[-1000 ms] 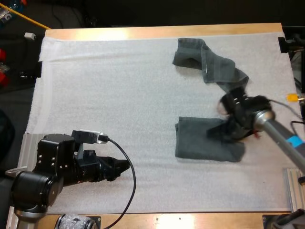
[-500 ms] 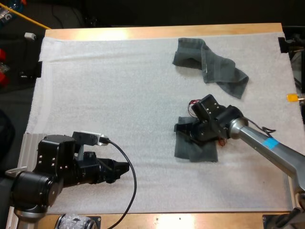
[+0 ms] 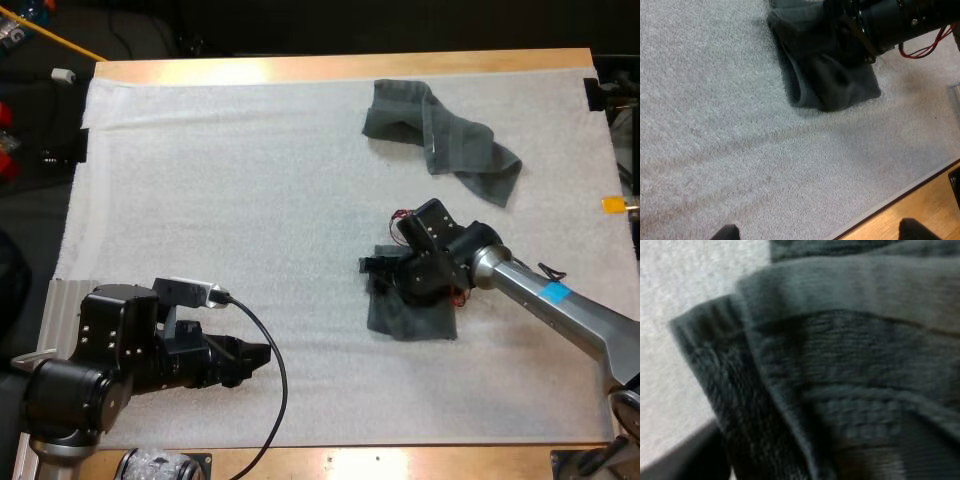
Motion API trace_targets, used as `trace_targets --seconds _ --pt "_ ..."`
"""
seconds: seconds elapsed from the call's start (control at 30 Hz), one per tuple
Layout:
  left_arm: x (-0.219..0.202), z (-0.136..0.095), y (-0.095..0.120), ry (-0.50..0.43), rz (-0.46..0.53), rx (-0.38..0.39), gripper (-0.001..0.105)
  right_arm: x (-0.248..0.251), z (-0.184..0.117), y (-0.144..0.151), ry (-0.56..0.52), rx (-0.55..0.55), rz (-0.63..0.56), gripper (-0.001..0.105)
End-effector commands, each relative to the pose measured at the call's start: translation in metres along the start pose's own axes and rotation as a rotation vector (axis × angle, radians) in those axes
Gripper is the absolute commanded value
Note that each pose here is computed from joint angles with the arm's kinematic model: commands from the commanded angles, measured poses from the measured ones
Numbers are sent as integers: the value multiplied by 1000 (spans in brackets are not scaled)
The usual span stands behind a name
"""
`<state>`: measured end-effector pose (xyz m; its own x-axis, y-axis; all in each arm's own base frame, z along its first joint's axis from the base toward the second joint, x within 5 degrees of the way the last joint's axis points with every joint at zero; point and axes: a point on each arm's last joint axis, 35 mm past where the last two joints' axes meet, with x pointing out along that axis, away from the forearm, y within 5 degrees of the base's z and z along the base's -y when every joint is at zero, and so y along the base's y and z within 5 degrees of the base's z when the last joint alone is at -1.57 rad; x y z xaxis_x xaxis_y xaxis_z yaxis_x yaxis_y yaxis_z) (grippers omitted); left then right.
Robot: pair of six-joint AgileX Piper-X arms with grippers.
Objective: Pick towel from pile, fold and stack
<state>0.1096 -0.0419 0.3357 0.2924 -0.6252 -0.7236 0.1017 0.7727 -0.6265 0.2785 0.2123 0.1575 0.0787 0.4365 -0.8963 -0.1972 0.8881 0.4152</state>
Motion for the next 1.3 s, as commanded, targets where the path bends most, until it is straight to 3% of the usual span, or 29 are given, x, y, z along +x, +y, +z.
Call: trace_targets --seconds 0.0,0.17,0.43,0.7,0.97,1.27 --pt "-1 1 -1 -8 7 11 62 -3 3 4 0 -7 40 74" --pt "-1 1 -1 -8 7 11 62 -2 1 12 27 -27 121 63" --pt "-1 1 -1 -8 7 12 62 9 -17 43 33 -121 133 63" --pt "-1 1 -1 -8 7 34 62 7 -19 47 -8 -124 68 63" --pt "-1 1 -1 -8 7 34 62 -41 -25 55 -95 -189 32 63" --pt "-1 1 -2 -11 5 43 62 -123 -56 51 -191 -277 -132 63"
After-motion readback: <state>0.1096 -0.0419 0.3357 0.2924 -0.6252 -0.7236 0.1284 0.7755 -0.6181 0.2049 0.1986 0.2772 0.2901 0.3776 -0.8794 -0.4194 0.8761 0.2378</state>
